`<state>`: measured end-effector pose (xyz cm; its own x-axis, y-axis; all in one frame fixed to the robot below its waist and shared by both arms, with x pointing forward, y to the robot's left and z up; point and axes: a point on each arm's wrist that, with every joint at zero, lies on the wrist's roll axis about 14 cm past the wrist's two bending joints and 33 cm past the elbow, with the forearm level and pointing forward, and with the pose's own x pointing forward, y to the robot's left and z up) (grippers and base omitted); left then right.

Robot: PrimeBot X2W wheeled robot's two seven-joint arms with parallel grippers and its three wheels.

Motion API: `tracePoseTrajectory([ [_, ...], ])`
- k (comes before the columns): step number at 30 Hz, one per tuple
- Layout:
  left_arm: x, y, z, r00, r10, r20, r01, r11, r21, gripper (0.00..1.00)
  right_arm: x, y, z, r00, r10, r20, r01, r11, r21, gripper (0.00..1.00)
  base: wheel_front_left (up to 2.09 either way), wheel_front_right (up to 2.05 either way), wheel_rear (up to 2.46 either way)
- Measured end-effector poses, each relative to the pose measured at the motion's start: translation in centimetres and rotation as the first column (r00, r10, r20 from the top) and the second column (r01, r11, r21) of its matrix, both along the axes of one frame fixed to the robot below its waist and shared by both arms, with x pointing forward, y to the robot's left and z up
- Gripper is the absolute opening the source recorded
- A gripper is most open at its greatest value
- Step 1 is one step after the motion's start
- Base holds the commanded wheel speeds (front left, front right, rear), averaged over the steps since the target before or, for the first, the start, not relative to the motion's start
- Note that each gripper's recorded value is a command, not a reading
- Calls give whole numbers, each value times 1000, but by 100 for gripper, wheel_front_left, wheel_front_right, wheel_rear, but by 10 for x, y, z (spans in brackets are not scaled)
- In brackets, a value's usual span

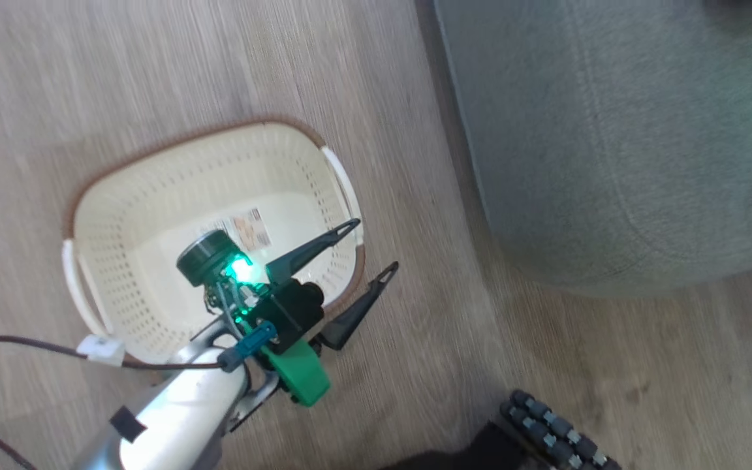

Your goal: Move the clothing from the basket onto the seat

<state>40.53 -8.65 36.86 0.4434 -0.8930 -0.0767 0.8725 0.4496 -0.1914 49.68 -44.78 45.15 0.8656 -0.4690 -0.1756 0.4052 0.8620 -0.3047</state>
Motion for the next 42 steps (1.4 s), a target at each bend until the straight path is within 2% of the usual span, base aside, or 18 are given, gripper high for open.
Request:
tracePoseTrajectory([
  [3,0,-3,21,999,10,39,-10,1000,-10,100,-6,6,24,998,51,31,-50,998,-45,100,0,0,0],
  [9,-7,-5,59,995,61,79,-58,998,-40,100,-25,15,94,970,110,217,-93,992,-86,100,0,0,0],
  [10,-11,-3,71,992,78,96,-74,996,-48,100,-35,22,110,954,131,270,-111,990,-86,100,0,0,0],
  [15,-8,8,107,974,172,147,-160,983,-87,100,-56,52,142,897,209,389,-191,978,-86,100,0,0,0],
  [21,-10,38,135,936,300,184,-284,952,-112,100,-76,100,180,789,308,532,-312,946,-85,100,0,0,0],
  [25,-4,76,150,878,438,191,-418,898,-138,100,-86,136,189,722,358,592,-403,913,-60,100,0,0,0],
  [29,-1,117,164,802,562,202,-536,827,-169,100,-89,183,188,657,421,625,-515,856,-35,100,0,0,0],
  [32,-2,148,170,739,644,198,-616,765,-187,100,-91,210,183,624,434,650,-578,816,10,100,0,0,0],
  [36,-7,183,180,661,720,209,-690,694,-208,100,-89,234,164,627,456,631,-628,775,65,100,0,0,0],
  [37,-7,183,180,661,720,209,-690,694,-208,100,-89,234,164,627,456,631,-628,775,65,100,0,0,0],
  [42,-20,223,180,562,800,208,-775,598,-206,100,-86,275,143,620,477,623,-690,709,144,100,0,0,0],
])
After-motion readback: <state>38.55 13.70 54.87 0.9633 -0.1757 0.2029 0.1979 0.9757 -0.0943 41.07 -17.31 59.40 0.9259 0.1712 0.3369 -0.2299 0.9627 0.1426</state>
